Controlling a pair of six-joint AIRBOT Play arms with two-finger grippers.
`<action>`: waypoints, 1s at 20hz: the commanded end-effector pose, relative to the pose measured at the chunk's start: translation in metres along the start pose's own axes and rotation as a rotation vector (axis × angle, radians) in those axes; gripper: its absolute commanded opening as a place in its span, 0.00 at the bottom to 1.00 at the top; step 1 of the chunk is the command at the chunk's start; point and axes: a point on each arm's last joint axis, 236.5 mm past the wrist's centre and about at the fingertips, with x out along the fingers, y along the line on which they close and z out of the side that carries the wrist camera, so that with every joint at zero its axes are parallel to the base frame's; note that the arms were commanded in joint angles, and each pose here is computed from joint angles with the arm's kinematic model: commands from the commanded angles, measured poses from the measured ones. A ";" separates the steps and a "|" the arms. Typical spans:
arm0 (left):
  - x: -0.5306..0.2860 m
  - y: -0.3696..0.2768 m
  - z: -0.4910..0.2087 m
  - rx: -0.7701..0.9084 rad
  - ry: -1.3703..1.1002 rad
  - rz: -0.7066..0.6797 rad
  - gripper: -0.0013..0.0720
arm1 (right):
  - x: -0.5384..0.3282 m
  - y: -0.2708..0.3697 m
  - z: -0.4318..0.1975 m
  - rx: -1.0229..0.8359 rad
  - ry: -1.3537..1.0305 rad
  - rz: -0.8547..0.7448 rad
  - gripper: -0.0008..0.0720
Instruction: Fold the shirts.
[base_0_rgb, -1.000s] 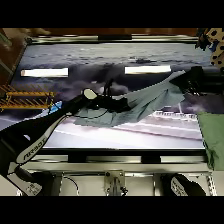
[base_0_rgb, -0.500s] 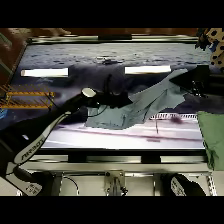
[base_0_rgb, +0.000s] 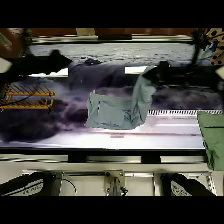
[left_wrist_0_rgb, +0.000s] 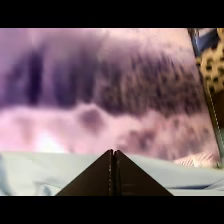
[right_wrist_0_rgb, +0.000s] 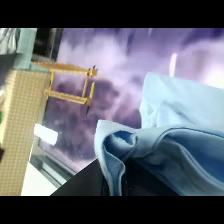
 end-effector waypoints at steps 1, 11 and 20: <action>-0.101 0.010 0.047 0.045 -0.164 0.100 0.05 | 0.103 0.002 -0.035 -0.001 0.092 0.015 0.08; -0.179 0.008 0.022 0.123 -0.134 0.228 0.05 | 0.249 0.010 -0.136 0.177 0.221 0.106 0.12; -0.174 0.018 0.014 0.099 -0.111 0.233 0.05 | 0.199 -0.031 -0.123 0.205 0.375 0.123 0.91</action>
